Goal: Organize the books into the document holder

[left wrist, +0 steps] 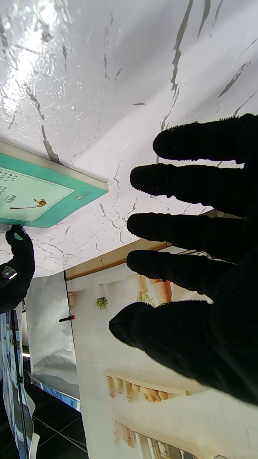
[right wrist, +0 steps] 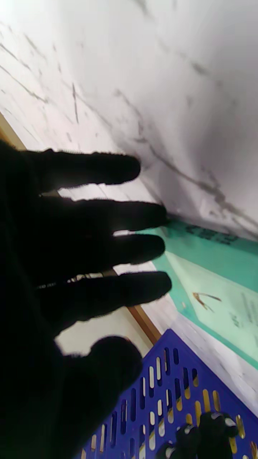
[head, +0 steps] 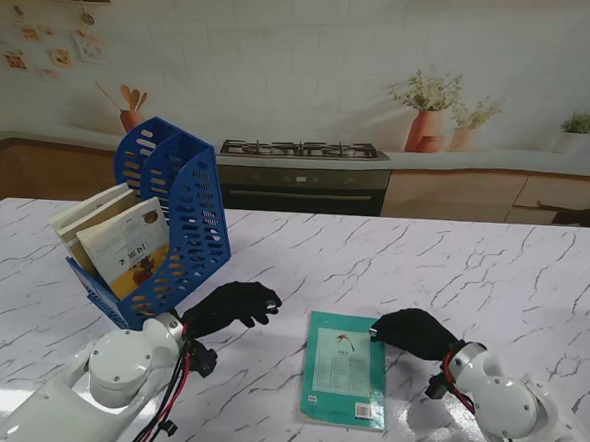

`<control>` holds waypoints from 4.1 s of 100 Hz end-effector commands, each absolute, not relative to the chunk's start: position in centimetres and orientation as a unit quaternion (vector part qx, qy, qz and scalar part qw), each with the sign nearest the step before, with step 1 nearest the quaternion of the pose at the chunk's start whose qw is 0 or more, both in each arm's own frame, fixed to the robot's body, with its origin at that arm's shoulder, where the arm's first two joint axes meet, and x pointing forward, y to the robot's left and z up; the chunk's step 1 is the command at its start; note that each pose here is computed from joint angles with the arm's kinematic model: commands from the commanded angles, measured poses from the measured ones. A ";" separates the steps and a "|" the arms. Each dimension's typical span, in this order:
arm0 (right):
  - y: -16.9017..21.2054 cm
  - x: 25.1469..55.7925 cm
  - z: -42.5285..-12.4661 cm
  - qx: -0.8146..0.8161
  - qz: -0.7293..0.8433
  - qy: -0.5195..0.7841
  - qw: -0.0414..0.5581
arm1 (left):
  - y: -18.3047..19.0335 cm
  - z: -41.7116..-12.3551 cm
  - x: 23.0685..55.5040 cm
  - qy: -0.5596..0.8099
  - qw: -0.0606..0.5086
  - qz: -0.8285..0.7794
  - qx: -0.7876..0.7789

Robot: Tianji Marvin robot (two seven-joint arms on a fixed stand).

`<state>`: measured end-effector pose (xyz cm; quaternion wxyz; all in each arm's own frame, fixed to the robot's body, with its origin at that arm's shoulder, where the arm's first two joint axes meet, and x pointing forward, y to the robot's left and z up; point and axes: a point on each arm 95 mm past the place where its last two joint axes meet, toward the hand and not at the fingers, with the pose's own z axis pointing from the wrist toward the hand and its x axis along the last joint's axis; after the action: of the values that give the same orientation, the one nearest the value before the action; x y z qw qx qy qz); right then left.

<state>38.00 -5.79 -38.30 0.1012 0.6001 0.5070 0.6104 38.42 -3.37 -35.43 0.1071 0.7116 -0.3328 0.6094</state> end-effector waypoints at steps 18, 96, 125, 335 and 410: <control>-3.8 38.7 -38.4 0.590 0.623 0.508 0.076 | -3.7 -35.9 38.0 -0.329 0.120 0.606 0.714; -2.4 37.9 -36.1 0.769 0.452 0.430 0.140 | -6.6 -38.4 40.1 -0.306 0.095 0.521 0.791; -1.7 37.7 -36.2 0.828 0.386 0.400 0.070 | -7.4 -39.3 39.8 -0.323 0.114 0.480 0.808; 3.1 36.9 -38.8 0.911 0.372 0.173 -0.038 | -10.5 -41.7 38.7 -0.293 0.179 0.435 0.832; 2.3 37.0 -36.4 0.847 0.473 0.235 -0.057 | -9.8 -39.0 38.6 -0.271 0.144 0.526 0.793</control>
<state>37.91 1.48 -36.84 -0.0482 0.8593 0.2157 0.4613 39.38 -10.07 -39.23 0.1423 0.8059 -0.2639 0.5106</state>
